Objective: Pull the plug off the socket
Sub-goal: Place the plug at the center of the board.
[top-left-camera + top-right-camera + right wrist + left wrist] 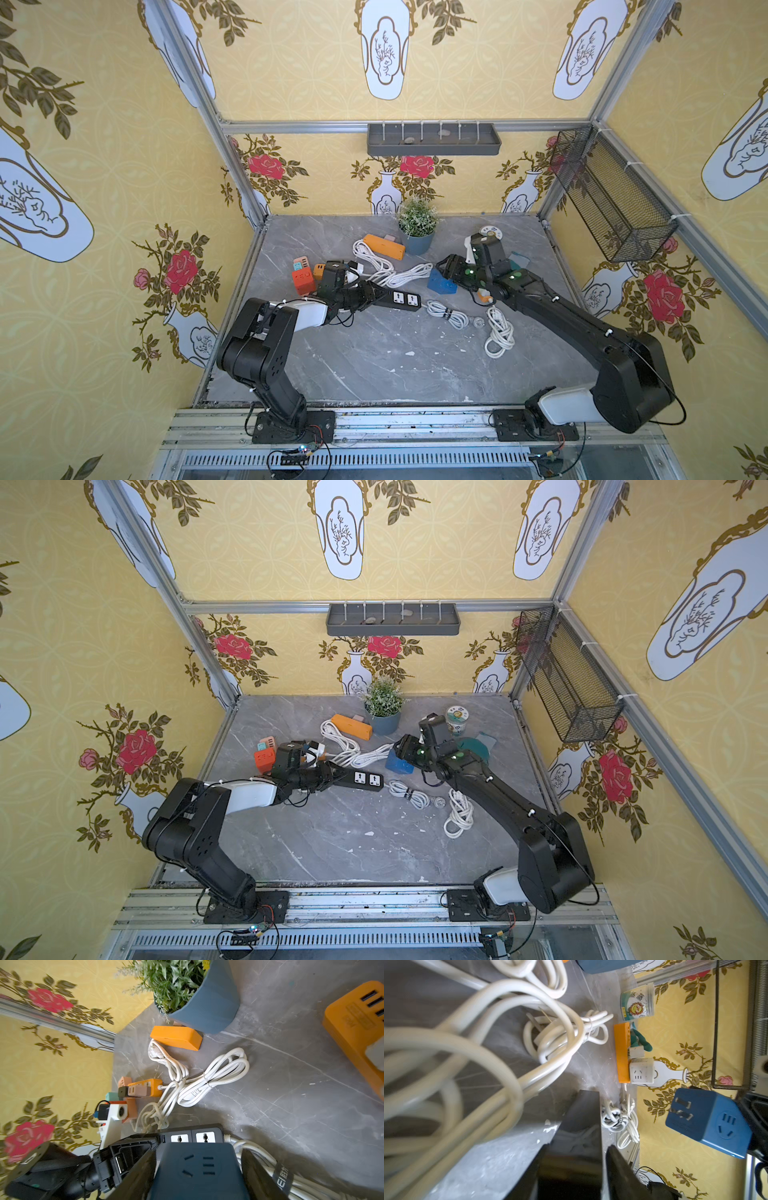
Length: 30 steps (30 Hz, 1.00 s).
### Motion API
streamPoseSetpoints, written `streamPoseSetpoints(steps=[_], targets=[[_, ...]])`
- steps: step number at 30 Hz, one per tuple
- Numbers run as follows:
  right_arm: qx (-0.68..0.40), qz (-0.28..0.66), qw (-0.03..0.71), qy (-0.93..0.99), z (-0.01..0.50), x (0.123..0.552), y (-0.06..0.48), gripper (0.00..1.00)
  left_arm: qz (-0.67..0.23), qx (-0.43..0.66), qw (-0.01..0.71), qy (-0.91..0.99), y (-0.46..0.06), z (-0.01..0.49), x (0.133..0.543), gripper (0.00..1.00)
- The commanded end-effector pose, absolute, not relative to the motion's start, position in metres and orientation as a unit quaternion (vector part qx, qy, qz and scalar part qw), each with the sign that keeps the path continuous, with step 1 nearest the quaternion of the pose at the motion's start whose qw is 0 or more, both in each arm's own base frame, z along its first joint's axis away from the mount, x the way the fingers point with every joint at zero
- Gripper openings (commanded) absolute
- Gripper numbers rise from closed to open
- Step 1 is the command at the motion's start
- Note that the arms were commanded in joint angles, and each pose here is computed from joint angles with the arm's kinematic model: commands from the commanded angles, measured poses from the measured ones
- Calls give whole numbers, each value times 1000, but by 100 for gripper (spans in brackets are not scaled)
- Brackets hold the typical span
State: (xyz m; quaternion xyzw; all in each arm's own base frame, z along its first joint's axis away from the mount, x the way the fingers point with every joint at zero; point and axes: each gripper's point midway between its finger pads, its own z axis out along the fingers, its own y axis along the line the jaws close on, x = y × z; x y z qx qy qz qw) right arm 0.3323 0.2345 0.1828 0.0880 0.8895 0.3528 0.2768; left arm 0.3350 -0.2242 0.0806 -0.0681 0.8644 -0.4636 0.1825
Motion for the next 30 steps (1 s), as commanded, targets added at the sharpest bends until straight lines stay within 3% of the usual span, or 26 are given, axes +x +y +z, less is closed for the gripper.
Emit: streamPoseSetpoints(steps=[1,4,11,17,21,24,30], targets=[[77,453,264,848,200,322,242,40,-411,-51,235,879,-207,89,336,61],[65,478,246,841,194,310,240,41,-332,-49,280,900,-179,100,334,70],[7,506,203,838,179,295,269,41,-212,-20,362,907,-135,148,330,74],[-115,498,126,850,149,267,358,42,-122,-22,451,884,-97,222,332,77],[-224,479,59,847,116,236,435,43,-76,-46,521,849,-70,271,322,88],[-288,458,30,840,96,217,480,43,-68,-72,560,822,-53,296,305,96],[-317,461,-9,829,61,209,542,47,-133,-91,607,778,-49,318,265,96]])
